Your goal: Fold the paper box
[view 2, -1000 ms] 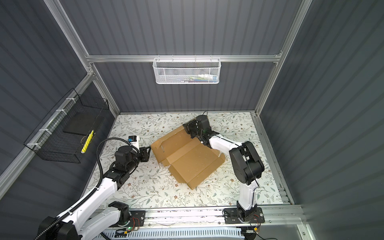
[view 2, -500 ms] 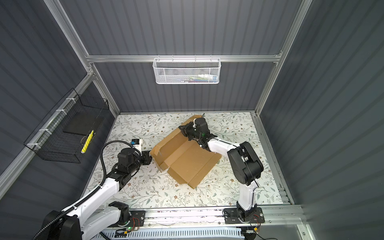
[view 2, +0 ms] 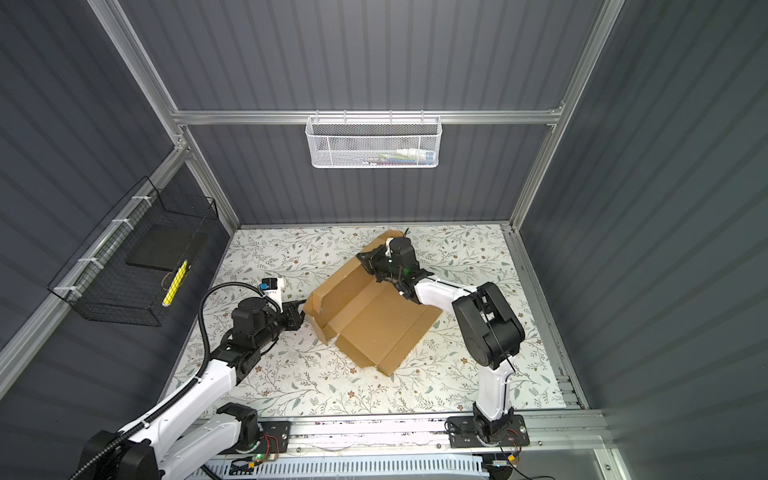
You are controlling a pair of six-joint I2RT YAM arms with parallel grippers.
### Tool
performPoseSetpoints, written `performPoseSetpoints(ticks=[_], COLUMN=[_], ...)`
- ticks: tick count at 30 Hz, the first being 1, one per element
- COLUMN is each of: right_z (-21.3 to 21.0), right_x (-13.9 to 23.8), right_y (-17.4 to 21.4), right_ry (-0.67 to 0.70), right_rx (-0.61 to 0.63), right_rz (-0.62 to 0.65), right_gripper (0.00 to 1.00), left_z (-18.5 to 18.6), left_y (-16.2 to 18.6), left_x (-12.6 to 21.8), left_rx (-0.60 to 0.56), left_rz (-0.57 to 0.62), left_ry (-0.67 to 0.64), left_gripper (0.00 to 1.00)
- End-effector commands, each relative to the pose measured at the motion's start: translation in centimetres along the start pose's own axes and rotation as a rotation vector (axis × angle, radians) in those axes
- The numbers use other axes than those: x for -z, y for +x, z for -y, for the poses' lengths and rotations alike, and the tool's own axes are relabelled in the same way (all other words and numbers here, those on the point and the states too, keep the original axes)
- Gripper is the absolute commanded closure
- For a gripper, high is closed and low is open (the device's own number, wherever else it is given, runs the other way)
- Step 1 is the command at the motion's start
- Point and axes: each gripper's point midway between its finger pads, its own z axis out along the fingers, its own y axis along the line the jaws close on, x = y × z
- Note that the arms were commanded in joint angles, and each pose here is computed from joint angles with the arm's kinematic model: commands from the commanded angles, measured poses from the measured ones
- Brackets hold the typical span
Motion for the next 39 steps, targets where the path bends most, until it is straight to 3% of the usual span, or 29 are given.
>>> performPoseSetpoints(ticks=[1, 8, 21, 28, 39], right_z=[-0.2, 0.0, -0.2, -0.2, -0.2], right_x=[-0.7, -0.8, -0.6, -0.6, -0.6], right_y=[0.3, 0.5, 0.5, 0.4, 0.8], right_ry=[-0.016, -0.014, -0.015, -0.017, -0.018], right_rx=[0.022, 0.018, 0.024, 0.023, 0.023], right_rz=[-0.016, -0.02, -0.013, -0.012, -0.017], right_gripper=[0.93, 0.93, 0.93, 0.93, 0.93], left_z=[0.4, 0.2, -3.1, -1.7, 0.5], left_y=[1.1, 1.8, 3.5, 4.3, 4.0], left_x=[0.7, 1.8, 3.4, 3.9, 2.6], left_rx=[0.023, 0.028, 0.014, 0.046, 0.004], left_rz=[-0.021, -0.032, -0.129, -0.158, -0.176], left_ry=[0.026, 0.017, -0.188, -0.109, 0.019], left_gripper=[0.62, 0.65, 0.67, 0.66, 0.66])
